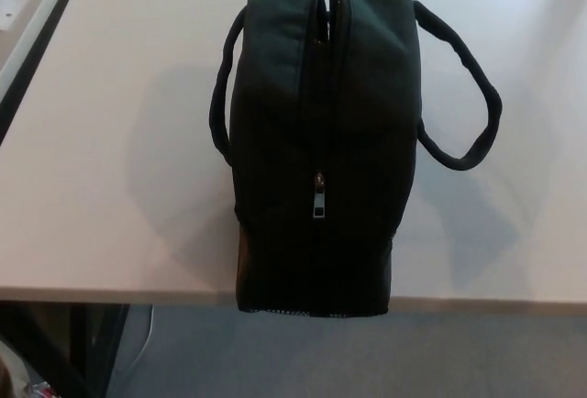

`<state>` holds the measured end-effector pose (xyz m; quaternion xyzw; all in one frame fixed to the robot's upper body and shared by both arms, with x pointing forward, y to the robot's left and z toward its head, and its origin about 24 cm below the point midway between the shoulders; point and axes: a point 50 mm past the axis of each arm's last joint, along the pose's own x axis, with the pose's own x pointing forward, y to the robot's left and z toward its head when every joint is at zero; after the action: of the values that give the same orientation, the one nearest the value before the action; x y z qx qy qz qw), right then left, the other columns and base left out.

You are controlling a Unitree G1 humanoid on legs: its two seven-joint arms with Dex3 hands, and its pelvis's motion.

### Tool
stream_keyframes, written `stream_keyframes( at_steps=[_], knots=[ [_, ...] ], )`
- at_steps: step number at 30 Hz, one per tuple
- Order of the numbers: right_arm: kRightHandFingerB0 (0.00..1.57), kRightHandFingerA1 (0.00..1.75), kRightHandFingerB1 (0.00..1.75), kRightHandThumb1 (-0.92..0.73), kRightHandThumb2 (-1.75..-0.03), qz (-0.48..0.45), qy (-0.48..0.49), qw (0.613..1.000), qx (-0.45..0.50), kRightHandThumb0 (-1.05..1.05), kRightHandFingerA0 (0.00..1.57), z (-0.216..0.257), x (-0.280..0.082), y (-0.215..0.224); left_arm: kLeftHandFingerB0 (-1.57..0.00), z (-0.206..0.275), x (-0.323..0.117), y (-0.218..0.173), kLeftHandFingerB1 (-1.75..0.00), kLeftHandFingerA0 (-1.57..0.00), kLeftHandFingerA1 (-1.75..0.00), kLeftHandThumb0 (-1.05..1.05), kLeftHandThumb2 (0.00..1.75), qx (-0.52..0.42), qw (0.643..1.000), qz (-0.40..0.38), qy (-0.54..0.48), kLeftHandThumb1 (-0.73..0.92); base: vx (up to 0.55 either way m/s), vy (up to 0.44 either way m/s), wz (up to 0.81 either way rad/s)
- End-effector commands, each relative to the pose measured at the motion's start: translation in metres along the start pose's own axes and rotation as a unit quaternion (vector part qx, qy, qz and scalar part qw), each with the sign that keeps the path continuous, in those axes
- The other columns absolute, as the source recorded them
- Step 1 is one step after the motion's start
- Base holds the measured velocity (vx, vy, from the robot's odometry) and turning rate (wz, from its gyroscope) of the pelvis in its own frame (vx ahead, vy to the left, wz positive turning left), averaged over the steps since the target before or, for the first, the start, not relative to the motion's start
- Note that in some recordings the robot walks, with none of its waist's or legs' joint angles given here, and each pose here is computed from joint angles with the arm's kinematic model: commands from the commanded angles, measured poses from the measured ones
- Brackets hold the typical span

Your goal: A lunch bag is kept on the middle of the desk and the robot uses both its hands to grab the opening of the bag from the left and right and moves its hands away from each other to spread the bag open

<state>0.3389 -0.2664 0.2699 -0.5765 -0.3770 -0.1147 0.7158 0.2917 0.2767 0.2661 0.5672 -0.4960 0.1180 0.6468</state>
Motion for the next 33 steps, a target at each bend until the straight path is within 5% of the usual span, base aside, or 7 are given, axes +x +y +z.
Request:
stream_keyframes(
  at_steps=[1,6,7,15,26,31,33],
  knots=[
    [0.07,0.31,0.31,-0.55,-0.61,0.163,-0.246,0.940,-0.172,-0.11,0.15,0.070,0.063,0.038,-0.01,0.085,0.028,-0.098,-0.48,-0.15,-0.51,0.05,0.93,0.030,0.935,-0.134,-0.326,0.35,0.00,0.000,0.00],
    [0.09,0.32,0.23,-0.54,-0.65,0.158,-0.273,0.934,-0.167,-0.13,0.12,0.089,0.073,0.048,0.00,0.109,0.029,-0.117,-0.46,-0.15,-0.52,-0.01,0.89,0.007,0.926,-0.113,-0.361,0.34,0.00,0.000,0.00],
    [0.08,0.32,0.23,-0.54,-0.66,0.156,-0.278,0.933,-0.166,-0.10,0.12,0.094,0.075,0.050,-0.11,0.115,0.028,-0.121,-0.34,-0.24,-0.39,-0.02,0.64,-0.005,0.923,-0.107,-0.369,0.48,0.00,0.000,0.00],
    [0.05,0.37,0.22,-0.49,-0.71,0.176,-0.325,0.912,-0.181,-0.12,0.10,0.118,0.074,0.075,-0.04,0.133,0.004,-0.137,-0.48,-0.12,-0.52,-0.04,0.93,-0.021,0.899,-0.120,-0.421,0.35,0.00,0.000,0.00],
    [0.08,0.35,0.20,-0.54,-0.64,0.223,-0.389,0.876,-0.176,-0.19,0.16,0.133,0.049,0.110,-0.14,0.139,-0.018,-0.146,-0.37,-0.23,-0.41,-0.06,0.70,-0.047,0.883,-0.135,-0.447,0.47,0.00,0.000,0.00],
    [0.00,0.33,0.29,-0.60,-0.58,0.224,-0.409,0.868,-0.169,-0.17,0.17,0.134,0.042,0.112,-0.08,0.133,-0.024,-0.147,-0.50,-0.19,-0.54,-0.04,0.92,-0.048,0.881,-0.138,-0.449,0.35,0.00,0.000,0.00],
    [0.00,0.40,0.19,-0.47,-0.74,0.246,-0.427,0.852,-0.178,-0.18,0.08,0.133,0.035,0.113,-0.25,0.127,-0.029,-0.146,-0.36,-0.30,-0.42,-0.05,0.67,-0.050,0.882,-0.146,-0.444,0.46,0.00,0.000,0.00]
  ],
)
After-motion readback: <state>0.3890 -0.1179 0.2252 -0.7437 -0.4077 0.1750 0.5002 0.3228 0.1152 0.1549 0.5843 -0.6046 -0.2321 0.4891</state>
